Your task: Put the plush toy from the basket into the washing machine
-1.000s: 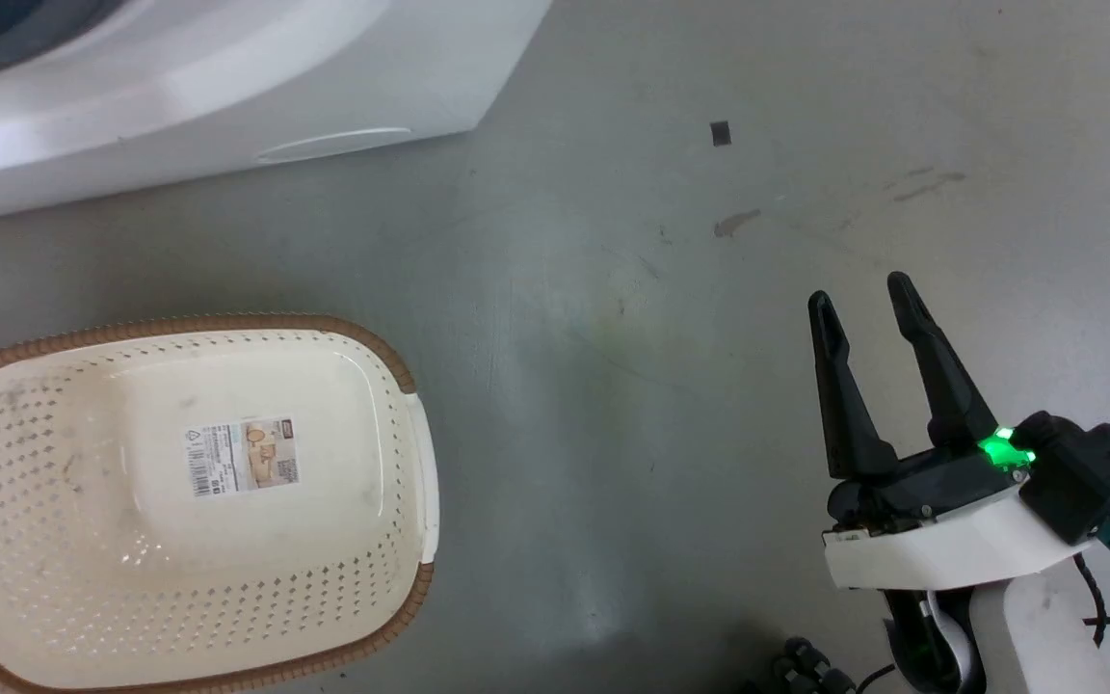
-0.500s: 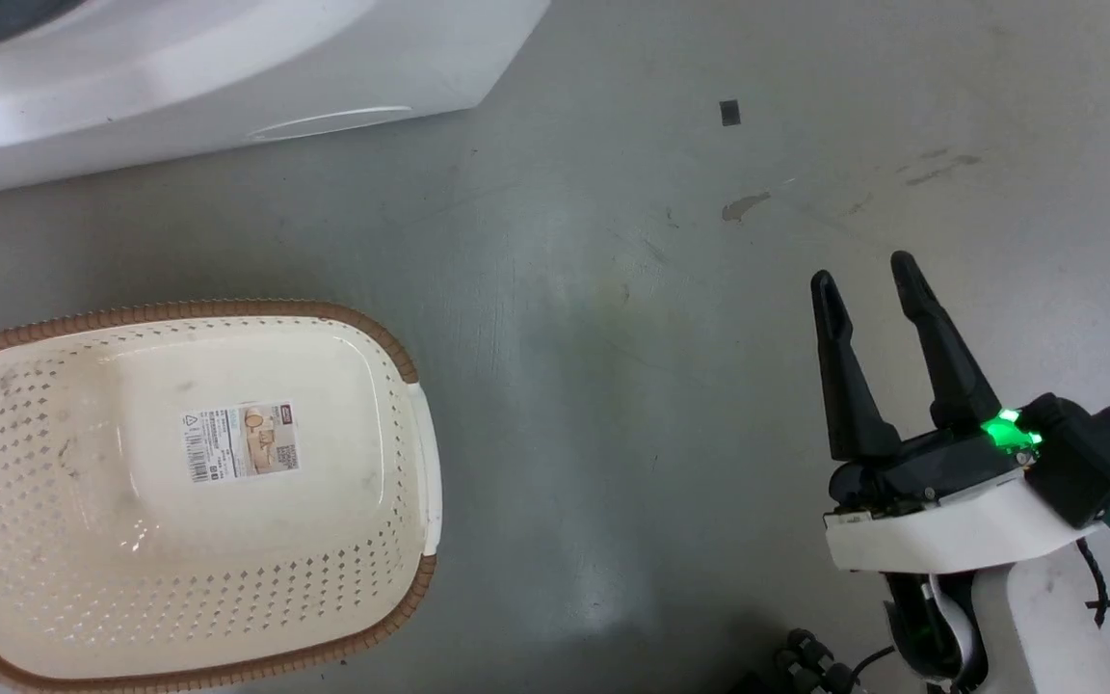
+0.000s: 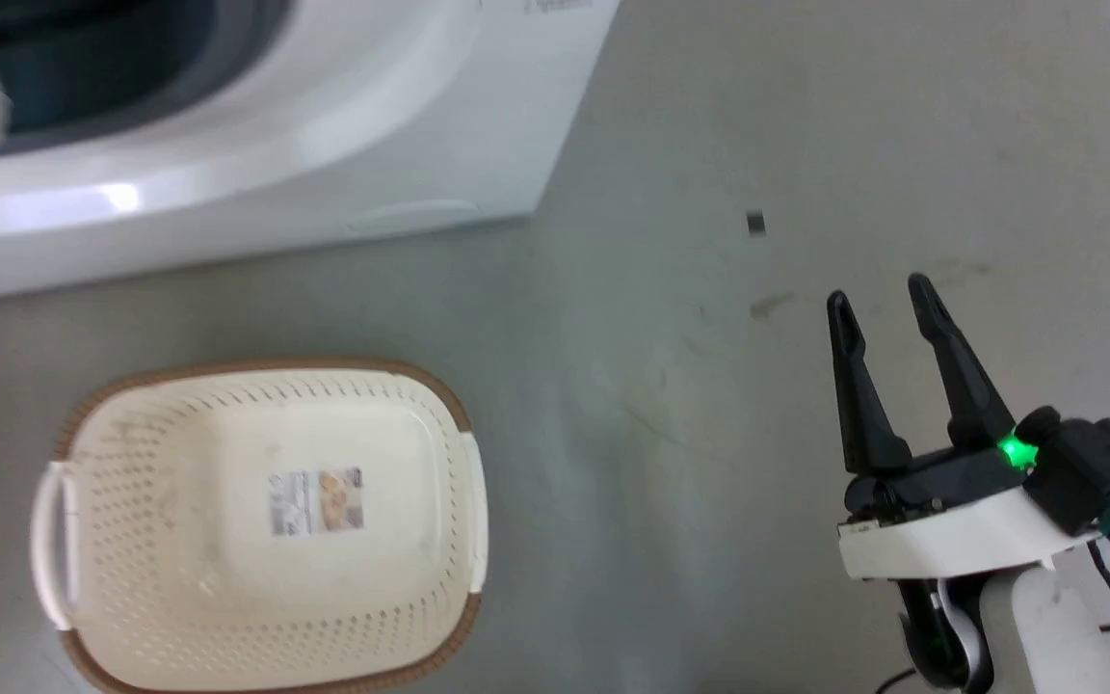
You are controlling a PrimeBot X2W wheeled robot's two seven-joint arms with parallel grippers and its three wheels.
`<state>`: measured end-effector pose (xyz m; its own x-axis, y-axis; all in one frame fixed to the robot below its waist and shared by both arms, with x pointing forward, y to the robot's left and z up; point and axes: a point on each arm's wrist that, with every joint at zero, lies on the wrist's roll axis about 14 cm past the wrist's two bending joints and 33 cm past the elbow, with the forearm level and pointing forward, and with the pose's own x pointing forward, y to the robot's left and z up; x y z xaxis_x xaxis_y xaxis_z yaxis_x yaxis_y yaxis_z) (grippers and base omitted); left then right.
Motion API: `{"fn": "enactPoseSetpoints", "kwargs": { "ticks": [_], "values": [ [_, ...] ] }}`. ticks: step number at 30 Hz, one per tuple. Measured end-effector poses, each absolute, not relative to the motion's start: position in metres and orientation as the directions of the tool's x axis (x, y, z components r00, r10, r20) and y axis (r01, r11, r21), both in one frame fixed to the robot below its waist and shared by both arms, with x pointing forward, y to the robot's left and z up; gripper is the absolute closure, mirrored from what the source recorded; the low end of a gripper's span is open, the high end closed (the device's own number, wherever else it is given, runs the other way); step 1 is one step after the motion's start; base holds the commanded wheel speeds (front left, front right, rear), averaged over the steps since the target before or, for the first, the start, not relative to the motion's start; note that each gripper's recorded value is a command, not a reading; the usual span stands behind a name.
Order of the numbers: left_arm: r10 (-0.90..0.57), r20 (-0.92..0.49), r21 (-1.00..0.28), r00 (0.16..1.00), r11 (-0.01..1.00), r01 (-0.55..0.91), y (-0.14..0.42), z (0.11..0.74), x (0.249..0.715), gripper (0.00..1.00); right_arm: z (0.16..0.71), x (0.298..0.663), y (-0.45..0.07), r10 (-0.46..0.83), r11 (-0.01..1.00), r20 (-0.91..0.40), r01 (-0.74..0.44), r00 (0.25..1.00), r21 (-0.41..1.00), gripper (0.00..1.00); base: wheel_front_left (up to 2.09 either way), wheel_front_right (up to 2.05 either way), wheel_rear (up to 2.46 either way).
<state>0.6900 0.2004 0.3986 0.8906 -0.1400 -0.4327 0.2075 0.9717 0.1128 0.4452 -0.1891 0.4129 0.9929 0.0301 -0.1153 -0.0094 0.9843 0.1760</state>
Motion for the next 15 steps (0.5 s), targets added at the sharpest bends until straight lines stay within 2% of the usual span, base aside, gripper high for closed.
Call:
{"fn": "enactPoseSetpoints", "kwargs": {
  "ticks": [5,15],
  "values": [
    [-0.181,-0.359,0.078,0.916,0.972,0.223,0.191,0.427,0.65,0.0,0.442,0.433,-0.188,0.031,0.986,-0.056,-0.022,0.998,0.164,0.0,0.0,0.0,0.0],
    [-0.181,-0.11,0.01,0.977,0.983,0.183,0.198,0.502,0.566,0.0,0.491,0.4,-0.173,0.067,0.985,0.056,-0.075,0.996,0.153,0.0,0.0,0.0,0.0]
  ]
}}
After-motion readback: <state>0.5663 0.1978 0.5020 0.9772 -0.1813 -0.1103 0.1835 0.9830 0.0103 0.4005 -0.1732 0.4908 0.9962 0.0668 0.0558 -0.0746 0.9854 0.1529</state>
